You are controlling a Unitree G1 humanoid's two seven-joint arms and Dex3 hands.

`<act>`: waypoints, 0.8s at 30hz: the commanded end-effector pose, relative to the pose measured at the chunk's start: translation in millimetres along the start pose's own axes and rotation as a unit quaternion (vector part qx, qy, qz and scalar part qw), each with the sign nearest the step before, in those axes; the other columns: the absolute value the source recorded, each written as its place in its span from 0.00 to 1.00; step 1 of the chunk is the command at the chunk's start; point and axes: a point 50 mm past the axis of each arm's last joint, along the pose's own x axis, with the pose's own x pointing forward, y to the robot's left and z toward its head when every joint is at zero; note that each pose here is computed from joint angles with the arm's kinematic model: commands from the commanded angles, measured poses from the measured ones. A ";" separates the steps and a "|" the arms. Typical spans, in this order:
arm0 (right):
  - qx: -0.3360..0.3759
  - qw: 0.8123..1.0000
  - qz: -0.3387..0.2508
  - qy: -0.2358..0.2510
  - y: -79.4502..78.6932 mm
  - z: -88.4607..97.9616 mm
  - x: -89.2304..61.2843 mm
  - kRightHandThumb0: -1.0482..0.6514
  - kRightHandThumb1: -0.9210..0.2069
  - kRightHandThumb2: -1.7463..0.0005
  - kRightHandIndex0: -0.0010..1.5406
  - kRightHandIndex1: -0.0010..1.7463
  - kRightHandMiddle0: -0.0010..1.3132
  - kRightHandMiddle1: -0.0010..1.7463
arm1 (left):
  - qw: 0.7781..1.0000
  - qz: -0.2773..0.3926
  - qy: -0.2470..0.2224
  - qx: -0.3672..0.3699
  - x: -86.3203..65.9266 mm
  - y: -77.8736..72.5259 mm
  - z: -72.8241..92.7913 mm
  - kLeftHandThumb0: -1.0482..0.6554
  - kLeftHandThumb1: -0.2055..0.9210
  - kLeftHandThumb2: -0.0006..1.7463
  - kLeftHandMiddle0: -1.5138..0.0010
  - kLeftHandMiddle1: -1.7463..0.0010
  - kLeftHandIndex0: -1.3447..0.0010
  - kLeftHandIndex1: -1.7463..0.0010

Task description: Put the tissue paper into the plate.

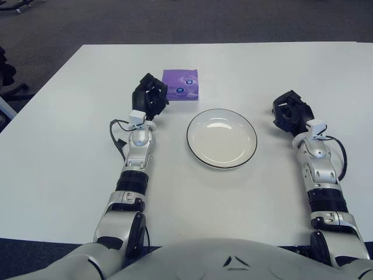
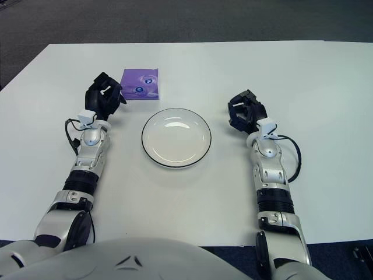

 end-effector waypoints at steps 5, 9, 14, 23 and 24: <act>0.033 0.991 0.017 0.126 16.9 -60.3 -35.1 0.40 0.17 0.56 0.53 1.00 0.24 1.00 | 0.995 0.033 0.038 0.089 -48.1 16.3 -40.4 0.47 1.00 0.18 0.40 0.00 0.46 0.00; 0.030 0.991 0.022 0.129 16.9 -60.7 -35.0 0.40 0.17 0.56 0.52 1.00 0.24 1.00 | 0.983 0.032 -0.030 0.178 -39.3 21.0 -35.1 0.47 1.00 0.17 0.41 0.00 0.47 0.00; 0.027 0.990 0.026 0.134 16.2 -61.3 -35.0 0.40 0.17 0.56 0.52 1.00 0.24 1.00 | 0.948 0.012 -0.113 0.299 -28.3 26.1 -30.2 0.45 1.00 0.17 0.43 0.00 0.47 0.00; 0.020 0.990 0.031 0.138 15.2 -62.1 -35.3 0.40 0.17 0.56 0.52 1.00 0.24 1.00 | 0.884 -0.012 -0.173 0.435 -12.9 19.5 -3.6 0.40 1.00 0.17 0.59 0.01 0.65 0.11; 0.019 0.990 0.031 0.138 15.1 -62.1 -35.5 0.40 0.17 0.56 0.52 1.00 0.24 1.00 | 0.881 -0.011 -0.177 0.438 -12.6 17.9 -1.6 0.40 1.00 0.16 0.60 0.02 0.65 0.13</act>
